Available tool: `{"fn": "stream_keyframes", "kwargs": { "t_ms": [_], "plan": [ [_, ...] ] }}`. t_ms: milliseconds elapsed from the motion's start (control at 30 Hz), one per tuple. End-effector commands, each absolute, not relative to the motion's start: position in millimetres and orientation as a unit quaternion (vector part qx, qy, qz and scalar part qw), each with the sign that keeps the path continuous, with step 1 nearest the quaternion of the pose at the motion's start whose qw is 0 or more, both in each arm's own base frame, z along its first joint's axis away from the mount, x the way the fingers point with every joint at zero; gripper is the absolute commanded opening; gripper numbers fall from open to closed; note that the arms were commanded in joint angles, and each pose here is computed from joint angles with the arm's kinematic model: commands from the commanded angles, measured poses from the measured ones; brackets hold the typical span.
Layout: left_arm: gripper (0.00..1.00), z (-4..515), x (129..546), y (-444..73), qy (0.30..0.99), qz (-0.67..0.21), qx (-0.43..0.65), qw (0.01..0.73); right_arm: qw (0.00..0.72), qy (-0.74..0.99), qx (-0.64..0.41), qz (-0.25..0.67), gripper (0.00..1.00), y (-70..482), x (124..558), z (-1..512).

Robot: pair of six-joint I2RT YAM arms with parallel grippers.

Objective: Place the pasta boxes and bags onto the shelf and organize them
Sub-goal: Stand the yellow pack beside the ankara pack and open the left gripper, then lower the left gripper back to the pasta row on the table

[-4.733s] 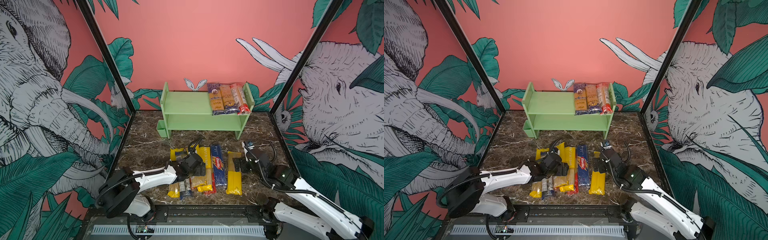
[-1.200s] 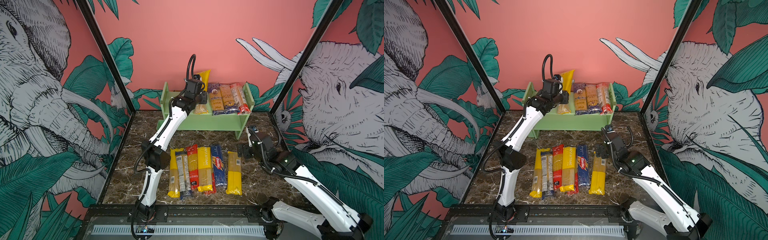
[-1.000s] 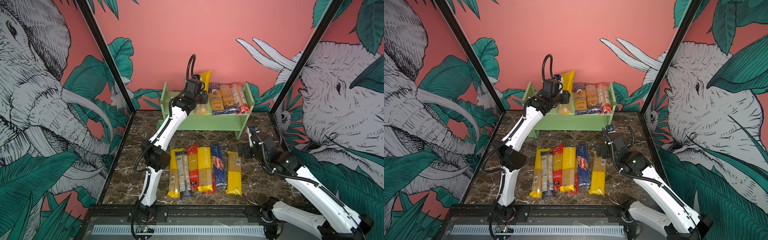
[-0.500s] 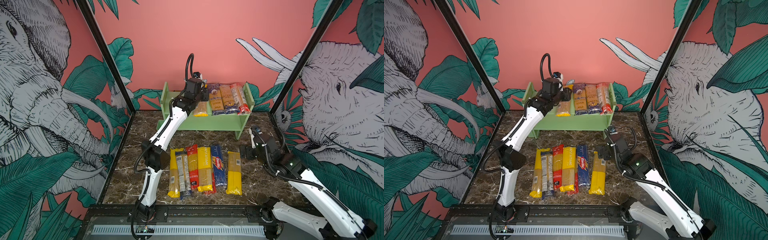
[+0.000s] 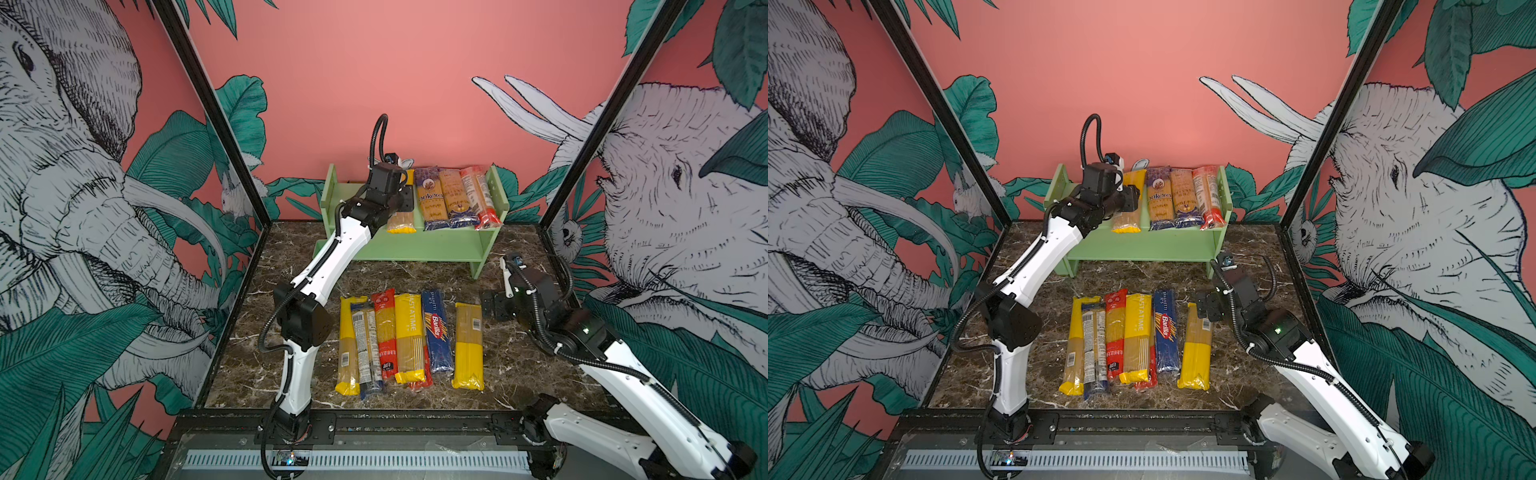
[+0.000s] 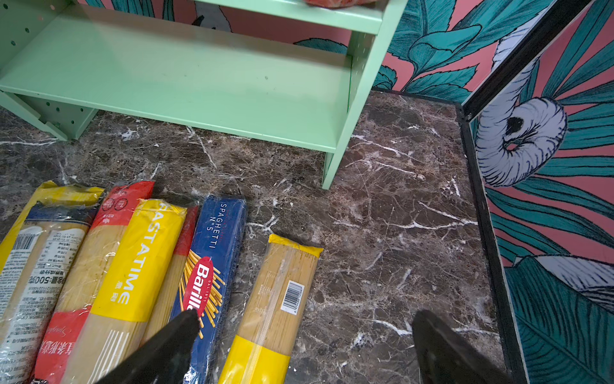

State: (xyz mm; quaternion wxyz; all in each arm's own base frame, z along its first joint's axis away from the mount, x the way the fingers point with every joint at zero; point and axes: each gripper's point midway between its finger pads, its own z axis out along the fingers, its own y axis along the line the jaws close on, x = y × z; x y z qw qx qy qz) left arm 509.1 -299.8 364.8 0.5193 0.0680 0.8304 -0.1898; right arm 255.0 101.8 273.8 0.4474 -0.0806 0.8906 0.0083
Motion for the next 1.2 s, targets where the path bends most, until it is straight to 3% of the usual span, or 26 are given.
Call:
{"fn": "stream_keyframes", "kwargs": {
  "t_ms": [0,367,633,833,1167],
  "plan": [
    [0.53,410,483,-276,0.811,-0.189,0.064,0.550,0.451,0.890,-0.070,0.018,0.99,100,253,274],
    [0.59,413,431,-251,0.809,-0.215,0.061,0.543,0.451,0.889,-0.068,0.031,0.99,96,242,280],
    [0.68,382,356,-202,0.827,-0.194,0.051,0.525,0.434,0.898,-0.055,0.041,0.99,93,230,282],
    [0.71,330,292,-160,0.855,-0.181,0.016,0.486,0.440,0.892,-0.069,0.080,0.99,112,215,283],
    [0.71,196,212,-120,0.901,-0.200,-0.043,0.383,0.411,0.894,-0.151,0.090,0.99,193,191,247]
  ]
}}
